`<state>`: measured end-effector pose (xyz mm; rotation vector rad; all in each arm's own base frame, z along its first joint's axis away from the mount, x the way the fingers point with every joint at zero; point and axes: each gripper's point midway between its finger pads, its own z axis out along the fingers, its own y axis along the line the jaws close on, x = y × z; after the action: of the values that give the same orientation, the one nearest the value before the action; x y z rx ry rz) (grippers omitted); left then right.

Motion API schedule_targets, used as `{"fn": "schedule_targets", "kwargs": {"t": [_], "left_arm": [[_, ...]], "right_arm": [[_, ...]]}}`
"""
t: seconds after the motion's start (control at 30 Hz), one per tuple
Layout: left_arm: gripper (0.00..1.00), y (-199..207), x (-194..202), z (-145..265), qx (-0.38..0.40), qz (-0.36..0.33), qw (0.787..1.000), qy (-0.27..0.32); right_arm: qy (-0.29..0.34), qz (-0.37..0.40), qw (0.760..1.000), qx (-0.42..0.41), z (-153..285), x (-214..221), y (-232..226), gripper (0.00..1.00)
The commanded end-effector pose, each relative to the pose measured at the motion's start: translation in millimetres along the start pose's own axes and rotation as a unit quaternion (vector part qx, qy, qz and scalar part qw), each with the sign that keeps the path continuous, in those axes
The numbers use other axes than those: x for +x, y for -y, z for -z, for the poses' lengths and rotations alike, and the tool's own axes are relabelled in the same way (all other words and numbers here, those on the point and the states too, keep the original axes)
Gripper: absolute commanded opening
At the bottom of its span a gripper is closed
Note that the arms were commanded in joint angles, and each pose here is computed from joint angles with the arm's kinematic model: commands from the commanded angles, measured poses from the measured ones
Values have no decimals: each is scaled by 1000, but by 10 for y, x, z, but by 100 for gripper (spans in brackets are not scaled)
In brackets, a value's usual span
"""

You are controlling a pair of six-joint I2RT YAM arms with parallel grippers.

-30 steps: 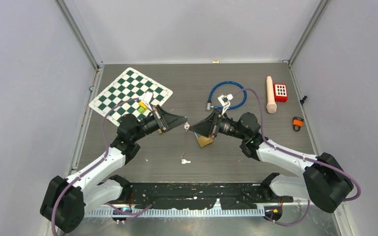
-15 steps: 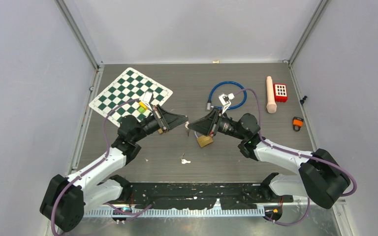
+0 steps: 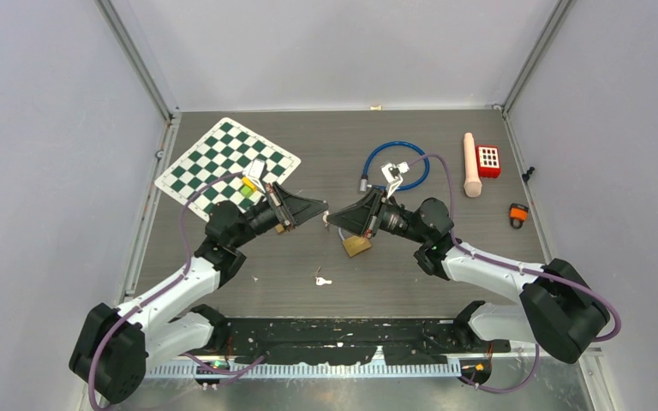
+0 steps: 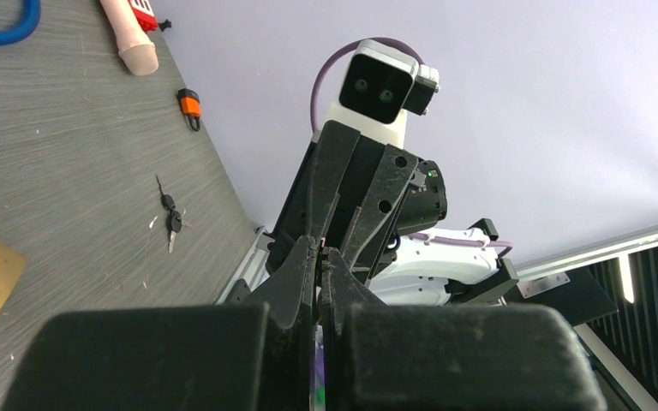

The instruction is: Unlock with the key

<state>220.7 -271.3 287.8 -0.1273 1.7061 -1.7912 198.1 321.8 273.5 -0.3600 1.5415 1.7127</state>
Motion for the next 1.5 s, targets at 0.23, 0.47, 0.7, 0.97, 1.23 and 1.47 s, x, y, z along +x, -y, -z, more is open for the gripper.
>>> {"fn": "schedule_targets", "kwargs": {"t": [0.23, 0.47, 0.7, 0.97, 1.23, 1.47], "left_arm": [[0, 104, -38, -12, 24, -14, 1000, 13], [27, -121, -73, 48, -31, -30, 999, 20], [69, -297, -157, 179, -124, -97, 987, 19], [81, -221, -105, 164, -122, -134, 983, -20], [86, -91, 153, -45, -87, -149, 981, -92], [81, 78, 364, -266, -45, -149, 979, -135]], "right_arm": [[14, 21, 999, -23, -25, -73, -117, 6], [-6, 43, 999, 23, 73, -40, 43, 5], [-8, 47, 996, 80, 381, -69, 272, 5], [-50, 43, 993, 95, 561, 2, 345, 5], [-104, 52, 991, 67, 595, 108, 267, 5], [-110, 50, 992, 41, 556, 91, 172, 5]]}}
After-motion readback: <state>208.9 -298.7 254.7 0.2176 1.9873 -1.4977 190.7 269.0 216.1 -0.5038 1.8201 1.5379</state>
